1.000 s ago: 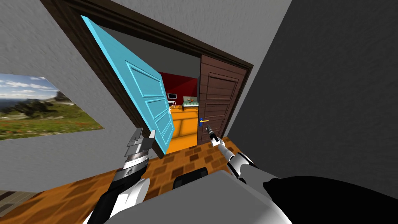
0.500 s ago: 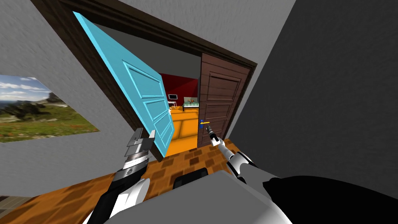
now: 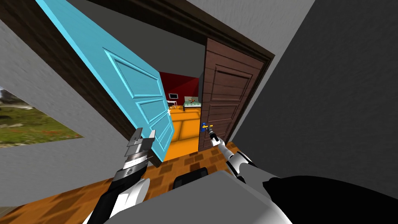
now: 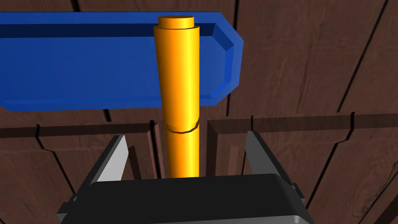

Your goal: Push the door open

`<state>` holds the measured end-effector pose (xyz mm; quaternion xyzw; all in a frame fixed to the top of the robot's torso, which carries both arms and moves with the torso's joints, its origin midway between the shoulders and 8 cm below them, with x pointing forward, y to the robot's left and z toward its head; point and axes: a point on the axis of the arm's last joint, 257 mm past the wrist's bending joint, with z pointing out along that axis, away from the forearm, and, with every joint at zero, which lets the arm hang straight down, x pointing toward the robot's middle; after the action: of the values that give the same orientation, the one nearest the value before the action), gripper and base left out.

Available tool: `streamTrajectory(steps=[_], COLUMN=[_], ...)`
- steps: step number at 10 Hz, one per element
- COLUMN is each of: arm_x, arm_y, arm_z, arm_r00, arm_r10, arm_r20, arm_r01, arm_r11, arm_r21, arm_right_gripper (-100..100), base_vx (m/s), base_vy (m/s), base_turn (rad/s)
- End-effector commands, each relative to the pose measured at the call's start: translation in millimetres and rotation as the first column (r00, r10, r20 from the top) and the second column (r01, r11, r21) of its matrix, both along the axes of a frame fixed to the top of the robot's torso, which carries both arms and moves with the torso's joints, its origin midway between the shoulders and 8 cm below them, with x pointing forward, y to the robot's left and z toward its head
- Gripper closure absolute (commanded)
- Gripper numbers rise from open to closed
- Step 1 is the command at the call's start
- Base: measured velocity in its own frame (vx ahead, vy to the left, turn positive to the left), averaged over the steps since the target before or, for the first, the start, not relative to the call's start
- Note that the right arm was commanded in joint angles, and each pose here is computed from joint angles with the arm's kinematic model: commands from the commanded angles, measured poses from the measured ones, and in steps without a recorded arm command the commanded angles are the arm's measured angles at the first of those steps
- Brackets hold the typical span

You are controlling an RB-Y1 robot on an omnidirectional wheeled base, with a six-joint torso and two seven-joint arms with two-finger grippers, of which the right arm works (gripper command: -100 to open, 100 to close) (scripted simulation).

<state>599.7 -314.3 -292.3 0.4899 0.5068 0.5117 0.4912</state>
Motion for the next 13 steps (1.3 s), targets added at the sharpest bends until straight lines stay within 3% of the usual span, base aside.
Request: streamTrajectory(steps=[1,2,7,13], arm_x=[0.0,0.0,0.0,0.6], arm_y=[0.0,0.0,0.0,-29.0], arm_z=[0.0,0.0,0.0,4.5], arm_r00=[1.0,1.0,1.0,0.9983], arm_r10=[0.0,0.0,0.0,-0.058], arm_r20=[0.0,0.0,0.0,0.007], arm_r01=[0.0,0.0,0.0,0.058], arm_r11=[1.0,1.0,1.0,0.998], arm_r21=[0.0,0.0,0.0,-0.004], arm_right_gripper=[-100,100,100,100], base_vx=[0.082,-0.009,-0.007,0.149], base_vy=[0.003,0.0,-0.002,0.053], base_turn=[0.006,-0.003,0.004,-0.032])
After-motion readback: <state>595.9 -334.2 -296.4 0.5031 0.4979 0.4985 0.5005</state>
